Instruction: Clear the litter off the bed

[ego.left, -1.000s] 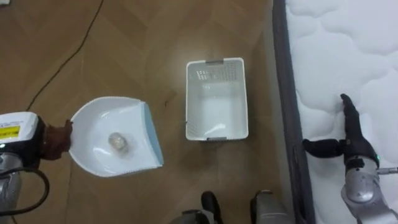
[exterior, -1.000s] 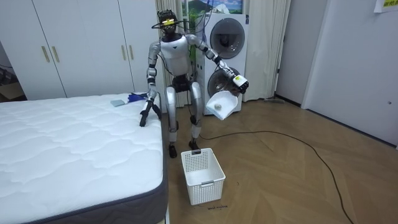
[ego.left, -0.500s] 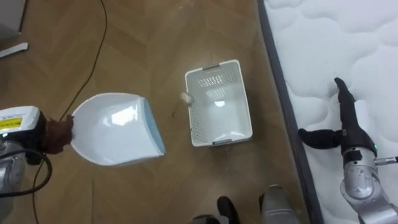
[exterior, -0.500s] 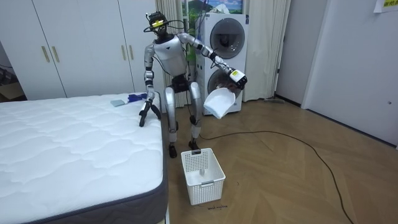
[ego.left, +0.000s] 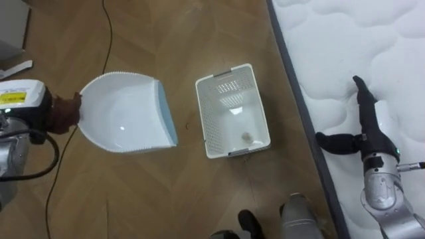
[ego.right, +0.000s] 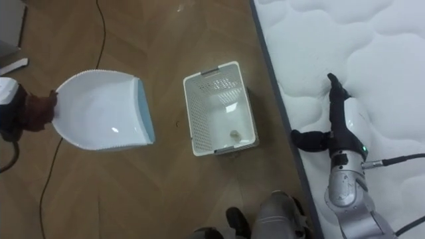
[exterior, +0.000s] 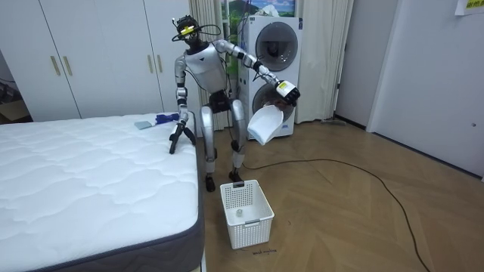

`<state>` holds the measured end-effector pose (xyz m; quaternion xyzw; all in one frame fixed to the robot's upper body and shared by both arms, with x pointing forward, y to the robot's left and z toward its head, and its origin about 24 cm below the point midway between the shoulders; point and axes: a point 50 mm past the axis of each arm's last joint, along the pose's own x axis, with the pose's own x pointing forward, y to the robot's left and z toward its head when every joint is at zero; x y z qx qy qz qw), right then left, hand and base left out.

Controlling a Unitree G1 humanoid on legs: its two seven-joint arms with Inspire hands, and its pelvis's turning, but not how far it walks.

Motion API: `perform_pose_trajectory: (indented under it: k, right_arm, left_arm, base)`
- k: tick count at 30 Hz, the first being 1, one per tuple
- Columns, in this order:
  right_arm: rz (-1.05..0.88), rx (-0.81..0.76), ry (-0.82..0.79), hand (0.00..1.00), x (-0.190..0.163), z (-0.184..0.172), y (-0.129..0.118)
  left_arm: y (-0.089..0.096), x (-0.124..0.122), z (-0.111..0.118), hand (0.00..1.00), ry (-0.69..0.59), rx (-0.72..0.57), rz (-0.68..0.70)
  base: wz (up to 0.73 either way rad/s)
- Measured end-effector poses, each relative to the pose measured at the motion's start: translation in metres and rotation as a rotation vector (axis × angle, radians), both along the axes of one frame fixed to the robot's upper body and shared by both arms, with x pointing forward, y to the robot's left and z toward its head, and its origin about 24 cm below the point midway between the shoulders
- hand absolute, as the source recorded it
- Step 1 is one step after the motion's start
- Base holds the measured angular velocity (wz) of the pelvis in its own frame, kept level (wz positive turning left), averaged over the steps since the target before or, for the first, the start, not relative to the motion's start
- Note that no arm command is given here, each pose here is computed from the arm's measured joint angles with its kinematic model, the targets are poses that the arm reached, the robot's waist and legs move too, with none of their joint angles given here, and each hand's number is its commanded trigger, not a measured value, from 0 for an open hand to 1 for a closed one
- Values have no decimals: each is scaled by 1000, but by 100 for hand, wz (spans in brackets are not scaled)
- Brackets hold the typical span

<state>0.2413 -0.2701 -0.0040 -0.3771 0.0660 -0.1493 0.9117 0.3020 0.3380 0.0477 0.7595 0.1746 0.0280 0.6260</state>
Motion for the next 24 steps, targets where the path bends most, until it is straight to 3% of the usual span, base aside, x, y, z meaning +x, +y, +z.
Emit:
perform_pose_trajectory:
  k: [13,16,20,24]
  right_arm:
    - [23,15,17,0,-4,-4,1]
    - [23,23,43,0,-9,-10,2]
    - [11,48,108,0,-16,-23,5]
    - [-103,48,166,0,-38,-34,-16]
  left_arm:
    - [-10,1,6,100,-136,9,-76]
    - [-19,-9,5,100,-215,-22,-121]
    - [-21,-32,-16,100,-193,-50,-162]
    - [-13,-55,-19,100,-228,-96,-141]
  base:
    - [-10]
    - [-54]
    - [-52]
    - [-32]
